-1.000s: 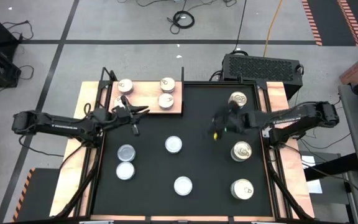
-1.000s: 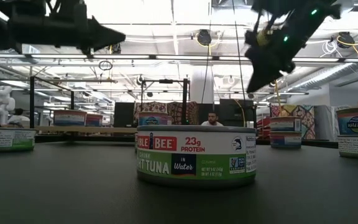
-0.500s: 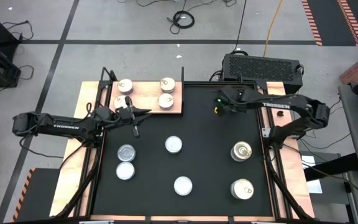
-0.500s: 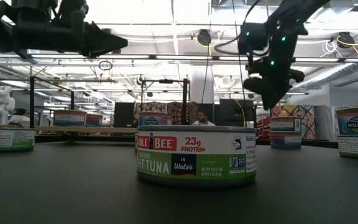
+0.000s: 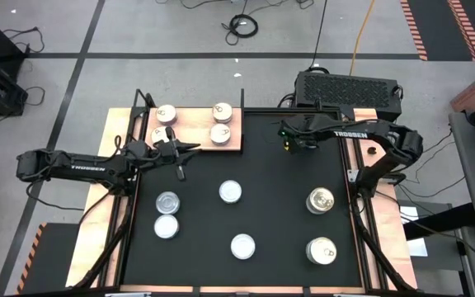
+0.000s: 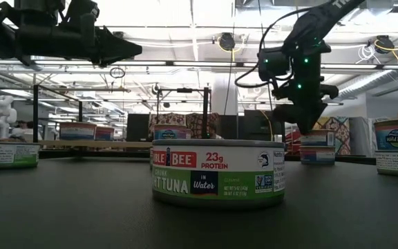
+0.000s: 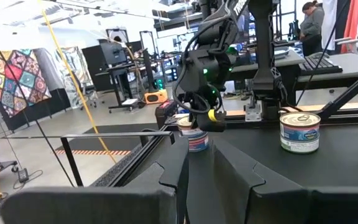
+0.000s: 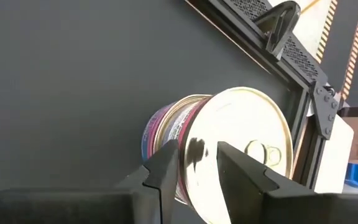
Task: Stack canned seafood by type on shelf
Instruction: Put the blue-pink tuna can on the shelf
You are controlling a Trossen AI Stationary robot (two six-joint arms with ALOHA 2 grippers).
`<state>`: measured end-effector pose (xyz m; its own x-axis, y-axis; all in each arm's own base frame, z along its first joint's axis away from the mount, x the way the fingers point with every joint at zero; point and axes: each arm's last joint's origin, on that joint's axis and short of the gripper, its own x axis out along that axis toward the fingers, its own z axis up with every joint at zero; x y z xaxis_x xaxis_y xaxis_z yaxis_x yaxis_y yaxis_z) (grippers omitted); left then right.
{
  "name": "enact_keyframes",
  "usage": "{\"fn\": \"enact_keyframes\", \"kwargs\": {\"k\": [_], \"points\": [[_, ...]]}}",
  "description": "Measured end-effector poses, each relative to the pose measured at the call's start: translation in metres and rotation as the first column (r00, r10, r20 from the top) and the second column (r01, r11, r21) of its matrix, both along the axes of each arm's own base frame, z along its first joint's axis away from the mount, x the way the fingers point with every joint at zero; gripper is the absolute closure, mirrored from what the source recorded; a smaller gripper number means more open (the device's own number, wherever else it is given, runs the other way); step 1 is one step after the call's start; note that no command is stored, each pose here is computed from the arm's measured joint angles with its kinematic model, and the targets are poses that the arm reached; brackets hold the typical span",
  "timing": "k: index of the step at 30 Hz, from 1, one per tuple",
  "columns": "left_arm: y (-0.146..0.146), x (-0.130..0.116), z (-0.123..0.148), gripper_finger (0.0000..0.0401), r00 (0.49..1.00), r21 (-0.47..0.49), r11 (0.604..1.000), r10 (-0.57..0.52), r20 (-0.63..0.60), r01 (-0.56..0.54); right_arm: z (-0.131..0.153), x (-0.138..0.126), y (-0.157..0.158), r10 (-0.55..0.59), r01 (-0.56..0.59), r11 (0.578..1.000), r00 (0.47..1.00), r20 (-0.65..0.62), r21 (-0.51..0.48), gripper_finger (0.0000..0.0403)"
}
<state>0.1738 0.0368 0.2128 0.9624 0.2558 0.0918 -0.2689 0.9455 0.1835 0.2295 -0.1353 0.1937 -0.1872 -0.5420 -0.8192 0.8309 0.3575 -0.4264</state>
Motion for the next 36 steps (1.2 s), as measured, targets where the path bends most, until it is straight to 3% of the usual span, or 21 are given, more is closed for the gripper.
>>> {"fn": "enact_keyframes", "kwargs": {"k": [11,20,32,36], "points": [[0.0,0.0,0.0,0.0329,1.0,-0.001,1.0,0.0,-0.004,0.0,-0.011,0.004,-0.002,0.007,-0.006,1.0,0.999,-0.051,0.029,0.0304],[0.001,0.0,-0.001,0.0329,1.0,-0.002,1.0,0.004,-0.012,-0.004,-0.01,0.004,0.002,0.041,-0.038,0.998,0.997,-0.063,0.049,0.0395],[0.001,0.0,-0.001,0.0329,1.0,0.003,1.0,0.004,-0.013,-0.004,0.007,0.01,0.006,0.082,-0.072,0.992,0.992,-0.099,0.108,0.0402],[0.001,0.0,-0.001,0.0329,1.0,0.004,1.0,0.004,-0.013,-0.004,0.02,0.018,0.009,0.101,-0.095,0.992,0.992,-0.078,0.078,0.0402]]}}
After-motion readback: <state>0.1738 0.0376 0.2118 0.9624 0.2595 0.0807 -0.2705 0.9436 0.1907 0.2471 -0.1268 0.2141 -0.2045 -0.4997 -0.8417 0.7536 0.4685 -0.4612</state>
